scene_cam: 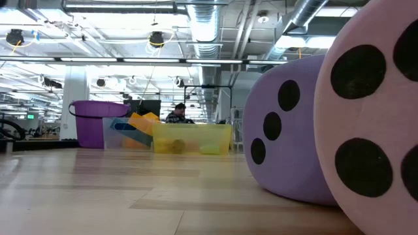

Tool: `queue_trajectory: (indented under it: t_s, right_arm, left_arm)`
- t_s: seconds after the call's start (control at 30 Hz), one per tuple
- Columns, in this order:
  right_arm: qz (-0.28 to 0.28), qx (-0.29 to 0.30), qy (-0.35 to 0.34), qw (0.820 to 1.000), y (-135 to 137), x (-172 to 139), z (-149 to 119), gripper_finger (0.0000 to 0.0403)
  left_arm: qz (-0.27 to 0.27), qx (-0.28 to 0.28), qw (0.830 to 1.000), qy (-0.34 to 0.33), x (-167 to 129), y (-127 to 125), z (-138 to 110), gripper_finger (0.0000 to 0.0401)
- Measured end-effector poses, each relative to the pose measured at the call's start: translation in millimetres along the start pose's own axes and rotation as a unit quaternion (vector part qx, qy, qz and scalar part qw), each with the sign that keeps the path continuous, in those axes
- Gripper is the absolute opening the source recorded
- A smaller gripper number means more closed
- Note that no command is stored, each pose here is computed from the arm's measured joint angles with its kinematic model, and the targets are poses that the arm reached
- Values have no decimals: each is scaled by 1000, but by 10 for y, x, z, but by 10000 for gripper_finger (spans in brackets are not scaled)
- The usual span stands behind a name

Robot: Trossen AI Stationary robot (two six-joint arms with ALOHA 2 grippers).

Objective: Pick & Place Toys
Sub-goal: Put the big yellow game piece into the white bin

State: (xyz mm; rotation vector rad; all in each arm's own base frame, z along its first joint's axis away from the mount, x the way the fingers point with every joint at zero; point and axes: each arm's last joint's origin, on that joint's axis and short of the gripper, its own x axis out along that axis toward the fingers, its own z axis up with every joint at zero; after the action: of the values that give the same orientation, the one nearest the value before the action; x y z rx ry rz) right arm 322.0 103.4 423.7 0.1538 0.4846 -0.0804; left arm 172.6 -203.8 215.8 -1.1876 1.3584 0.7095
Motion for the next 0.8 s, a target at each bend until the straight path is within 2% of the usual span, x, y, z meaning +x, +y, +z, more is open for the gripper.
queue_trajectory:
  t_s: [0.2,0.47,0.8]
  right_arm:
    - [0,-1,0,1000,0,0,0,260]
    - [-1,-2,1,1000,-4,1,-1,260]
    - [-5,-6,14,1000,-13,1,-27,260]
  left_arm:
    - [-14,-7,998,-66,16,11,86,381]
    - [5,-6,997,-75,165,122,159,381]
    - [-12,-6,998,-61,317,179,192,381]
